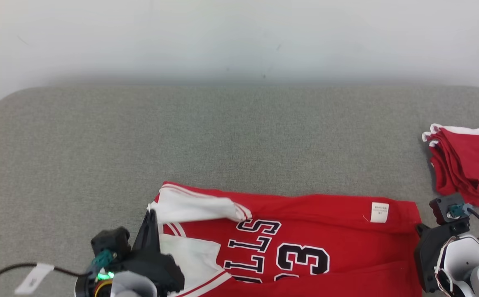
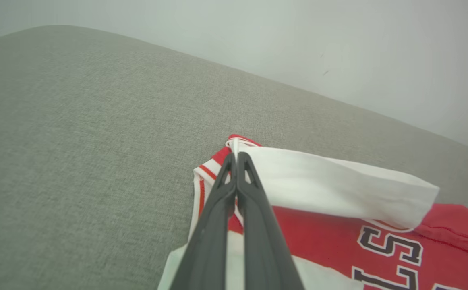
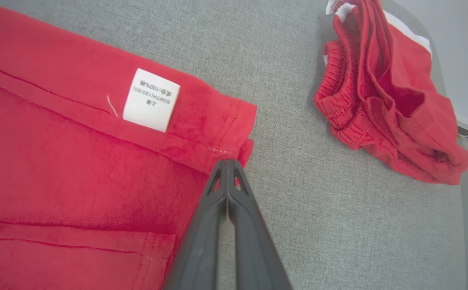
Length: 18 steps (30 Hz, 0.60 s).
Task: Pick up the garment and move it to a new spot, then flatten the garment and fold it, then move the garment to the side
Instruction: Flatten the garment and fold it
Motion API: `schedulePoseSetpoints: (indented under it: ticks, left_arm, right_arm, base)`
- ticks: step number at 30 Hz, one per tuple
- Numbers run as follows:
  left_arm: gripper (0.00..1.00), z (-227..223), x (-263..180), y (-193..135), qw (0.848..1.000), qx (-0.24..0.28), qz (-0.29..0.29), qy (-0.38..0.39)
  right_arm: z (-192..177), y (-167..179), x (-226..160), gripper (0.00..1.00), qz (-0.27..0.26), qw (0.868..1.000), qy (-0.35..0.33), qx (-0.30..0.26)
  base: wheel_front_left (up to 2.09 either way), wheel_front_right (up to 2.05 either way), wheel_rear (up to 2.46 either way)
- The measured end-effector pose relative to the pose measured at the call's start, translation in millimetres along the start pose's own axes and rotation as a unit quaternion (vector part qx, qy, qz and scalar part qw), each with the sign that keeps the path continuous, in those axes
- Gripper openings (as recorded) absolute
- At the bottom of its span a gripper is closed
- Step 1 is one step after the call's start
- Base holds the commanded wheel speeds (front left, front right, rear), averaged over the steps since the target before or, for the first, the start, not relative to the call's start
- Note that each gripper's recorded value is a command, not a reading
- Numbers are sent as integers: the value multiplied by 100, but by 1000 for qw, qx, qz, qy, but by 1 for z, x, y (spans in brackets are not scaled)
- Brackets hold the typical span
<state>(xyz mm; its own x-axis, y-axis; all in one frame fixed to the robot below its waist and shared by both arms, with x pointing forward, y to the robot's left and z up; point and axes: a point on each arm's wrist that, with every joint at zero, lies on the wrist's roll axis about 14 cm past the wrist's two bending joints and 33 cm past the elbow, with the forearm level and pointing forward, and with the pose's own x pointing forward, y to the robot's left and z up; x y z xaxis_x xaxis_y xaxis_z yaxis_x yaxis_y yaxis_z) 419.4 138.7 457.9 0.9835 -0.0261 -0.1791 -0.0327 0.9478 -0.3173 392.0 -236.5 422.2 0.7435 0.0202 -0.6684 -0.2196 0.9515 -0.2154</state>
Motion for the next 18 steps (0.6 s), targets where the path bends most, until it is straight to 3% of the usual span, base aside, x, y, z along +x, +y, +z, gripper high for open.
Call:
schedulePoseSetpoints:
  ticks: [10, 18]
  left_arm:
    - [0, -17, -56, 5, 999, -22, 12, 35]
    - [0, -13, -74, 6, 999, -40, 21, 30]
  right_arm:
    - [-14, -3, -15, 0, -5, 999, 19, -33]
    - [-10, -3, -20, 0, -7, 1000, 10, -28]
  base:
    - [0, 0, 0]
    - [0, 0, 0]
